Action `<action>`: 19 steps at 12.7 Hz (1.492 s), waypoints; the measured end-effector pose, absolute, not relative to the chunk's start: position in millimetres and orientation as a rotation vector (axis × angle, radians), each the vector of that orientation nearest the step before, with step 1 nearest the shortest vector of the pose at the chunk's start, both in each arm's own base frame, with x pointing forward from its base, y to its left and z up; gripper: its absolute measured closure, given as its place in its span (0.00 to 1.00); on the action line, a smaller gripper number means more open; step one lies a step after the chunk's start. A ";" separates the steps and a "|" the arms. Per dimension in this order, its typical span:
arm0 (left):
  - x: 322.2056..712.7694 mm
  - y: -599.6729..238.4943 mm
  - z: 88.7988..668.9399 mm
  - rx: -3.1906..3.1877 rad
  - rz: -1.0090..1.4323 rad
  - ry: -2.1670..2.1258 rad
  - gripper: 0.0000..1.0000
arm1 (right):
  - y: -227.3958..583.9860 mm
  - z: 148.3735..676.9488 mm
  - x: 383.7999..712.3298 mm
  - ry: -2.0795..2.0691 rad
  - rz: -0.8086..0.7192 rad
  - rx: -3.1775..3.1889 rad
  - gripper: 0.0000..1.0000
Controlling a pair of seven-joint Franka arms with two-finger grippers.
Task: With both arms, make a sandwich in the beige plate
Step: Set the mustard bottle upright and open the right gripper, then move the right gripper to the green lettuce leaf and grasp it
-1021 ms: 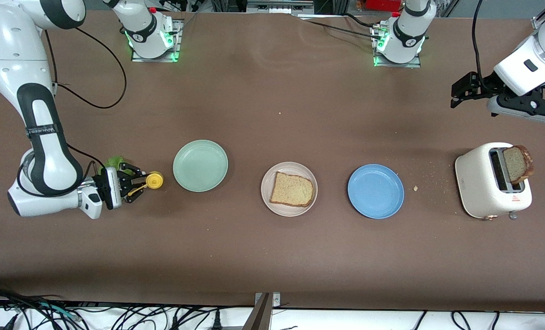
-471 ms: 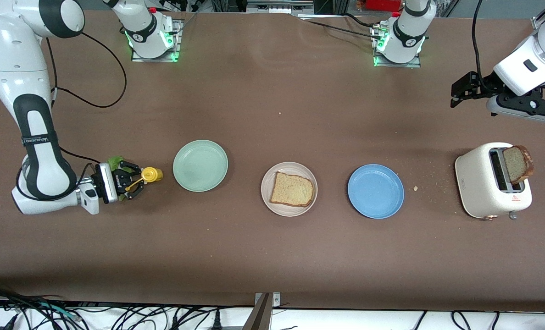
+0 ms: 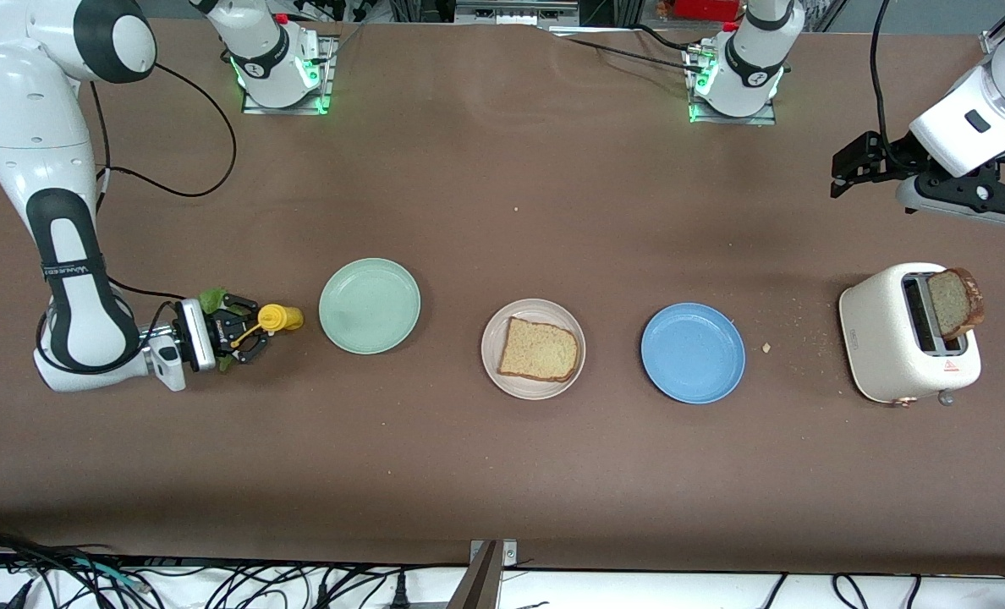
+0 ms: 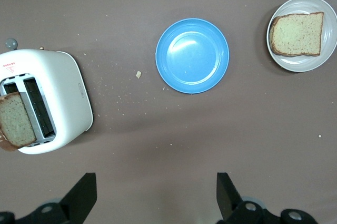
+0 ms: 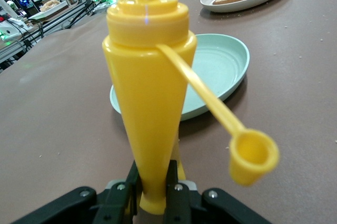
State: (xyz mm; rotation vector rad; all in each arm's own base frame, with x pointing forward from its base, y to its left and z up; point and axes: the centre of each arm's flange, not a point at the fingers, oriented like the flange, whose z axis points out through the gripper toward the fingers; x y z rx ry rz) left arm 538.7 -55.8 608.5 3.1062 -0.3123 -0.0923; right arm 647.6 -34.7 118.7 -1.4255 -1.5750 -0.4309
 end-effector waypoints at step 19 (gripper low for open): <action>538.7 -55.7 608.5 3.106 -0.093 -0.312 0.00 | -64.6 131.5 652.0 -1.572 -0.462 -1.471 0.00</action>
